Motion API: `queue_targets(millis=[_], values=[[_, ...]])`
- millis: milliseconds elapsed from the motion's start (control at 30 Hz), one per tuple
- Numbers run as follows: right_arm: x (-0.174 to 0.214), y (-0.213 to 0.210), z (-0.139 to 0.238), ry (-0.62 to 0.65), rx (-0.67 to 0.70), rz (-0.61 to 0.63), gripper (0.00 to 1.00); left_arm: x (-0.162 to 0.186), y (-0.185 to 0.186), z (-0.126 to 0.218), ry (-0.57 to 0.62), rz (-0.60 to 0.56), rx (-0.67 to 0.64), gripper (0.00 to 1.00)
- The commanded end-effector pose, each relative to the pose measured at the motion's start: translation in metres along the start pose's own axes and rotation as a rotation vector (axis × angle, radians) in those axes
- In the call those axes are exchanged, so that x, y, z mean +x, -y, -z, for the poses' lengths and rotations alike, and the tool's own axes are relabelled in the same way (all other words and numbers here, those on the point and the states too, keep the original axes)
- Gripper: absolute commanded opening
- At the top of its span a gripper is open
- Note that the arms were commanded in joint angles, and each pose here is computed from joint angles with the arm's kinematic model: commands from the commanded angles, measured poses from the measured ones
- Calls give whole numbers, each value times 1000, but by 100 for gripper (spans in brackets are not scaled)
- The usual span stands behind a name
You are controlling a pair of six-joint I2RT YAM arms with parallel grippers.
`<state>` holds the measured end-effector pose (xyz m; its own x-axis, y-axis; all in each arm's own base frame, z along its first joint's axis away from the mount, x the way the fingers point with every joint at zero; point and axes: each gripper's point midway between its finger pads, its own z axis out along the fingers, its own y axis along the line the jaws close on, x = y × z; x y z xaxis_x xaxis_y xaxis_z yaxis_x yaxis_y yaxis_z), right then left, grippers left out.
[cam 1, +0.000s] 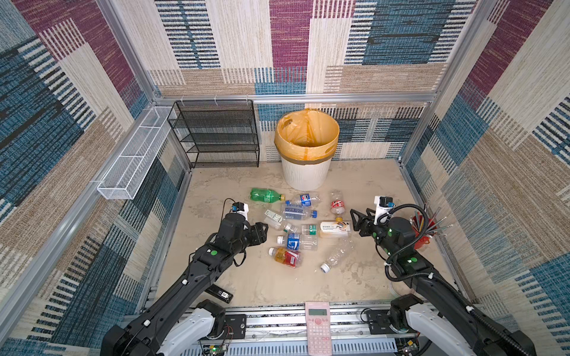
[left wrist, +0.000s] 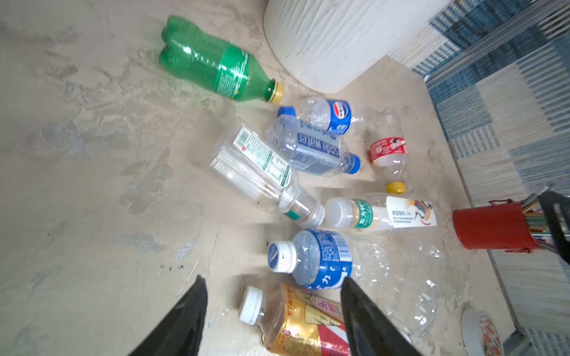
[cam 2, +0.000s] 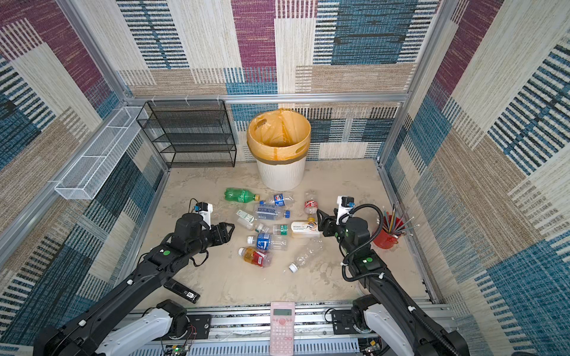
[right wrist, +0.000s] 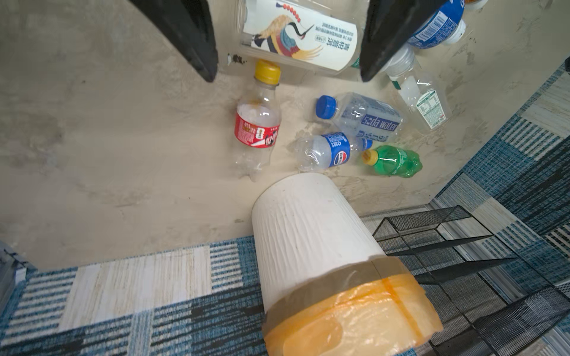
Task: Throw the plastic bottles in the bin
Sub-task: 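Lower the left gripper onto the gold-and-red label bottle and close it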
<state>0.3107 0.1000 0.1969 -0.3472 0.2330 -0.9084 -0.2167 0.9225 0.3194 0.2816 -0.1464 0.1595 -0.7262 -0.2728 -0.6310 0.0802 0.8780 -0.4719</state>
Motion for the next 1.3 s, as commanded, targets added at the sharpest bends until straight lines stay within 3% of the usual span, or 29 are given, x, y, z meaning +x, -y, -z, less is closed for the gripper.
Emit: queue_targets(millis=[0,267,600,833,1067,1267], values=[[20,10,2,-70,46,-63,73,16,-5,-4,-81,57,-21,69],[45,15,4,-147,58,-122,74,32,-10,-13,-188,131,-63,67],[51,18,5,-162,75,-151,74,84,-4,-4,-334,195,-101,67],[47,20,5,-162,92,-144,75,109,7,-3,-344,427,-87,71],[47,19,3,-174,93,-139,75,124,15,-4,-405,682,-168,72],[47,22,4,-161,104,-141,75,118,32,-2,-343,857,-141,76]])
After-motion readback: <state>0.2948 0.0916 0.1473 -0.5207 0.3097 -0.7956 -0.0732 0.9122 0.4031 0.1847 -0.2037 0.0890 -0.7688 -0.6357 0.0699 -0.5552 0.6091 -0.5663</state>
